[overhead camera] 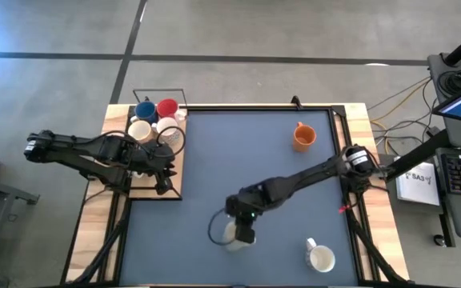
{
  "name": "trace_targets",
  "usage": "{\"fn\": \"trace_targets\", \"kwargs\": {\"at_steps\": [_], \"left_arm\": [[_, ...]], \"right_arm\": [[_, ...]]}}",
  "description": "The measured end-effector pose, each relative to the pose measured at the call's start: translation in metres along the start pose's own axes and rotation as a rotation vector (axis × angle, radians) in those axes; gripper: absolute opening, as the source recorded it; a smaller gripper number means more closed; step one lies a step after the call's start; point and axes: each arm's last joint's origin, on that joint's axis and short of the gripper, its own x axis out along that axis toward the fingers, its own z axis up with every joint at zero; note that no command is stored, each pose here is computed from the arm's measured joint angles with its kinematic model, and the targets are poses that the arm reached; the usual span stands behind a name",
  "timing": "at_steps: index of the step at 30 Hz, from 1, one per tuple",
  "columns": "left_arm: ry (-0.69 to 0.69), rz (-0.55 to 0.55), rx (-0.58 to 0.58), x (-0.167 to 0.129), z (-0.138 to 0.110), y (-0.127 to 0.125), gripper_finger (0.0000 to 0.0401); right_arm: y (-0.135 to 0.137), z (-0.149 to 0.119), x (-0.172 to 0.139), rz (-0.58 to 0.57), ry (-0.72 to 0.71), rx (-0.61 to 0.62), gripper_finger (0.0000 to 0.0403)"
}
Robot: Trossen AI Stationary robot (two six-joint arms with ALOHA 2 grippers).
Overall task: Place coffee mugs
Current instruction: Put the green patterned mug on the shelf
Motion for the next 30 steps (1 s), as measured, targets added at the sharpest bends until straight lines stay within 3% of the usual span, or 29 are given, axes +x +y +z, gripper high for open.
{"fn": "trace_targets", "kwargs": {"at_steps": [8, 19, 26, 30], "left_arm": [[-0.008, -0.004, 0.016, 0.000, 0.001, 0.000, 0.0105], [-0.056, -0.030, 0.049, 0.000, 0.005, -0.003, 0.0105], [-0.070, -0.036, 0.093, 0.003, 0.009, -0.006, 0.0105], [-0.068, -0.033, 0.123, 0.010, 0.013, -0.010, 0.0105]], "right_arm": [[-0.060, 0.026, -0.024, -0.253, -0.025, -0.037, 0.0013], [-0.143, 0.049, -0.053, -0.389, -0.090, 0.022, 0.0013], [-0.164, 0.052, -0.061, -0.406, -0.105, 0.059, 0.0016], [-0.168, 0.053, -0.063, -0.410, -0.112, 0.053, 0.0039]]}}
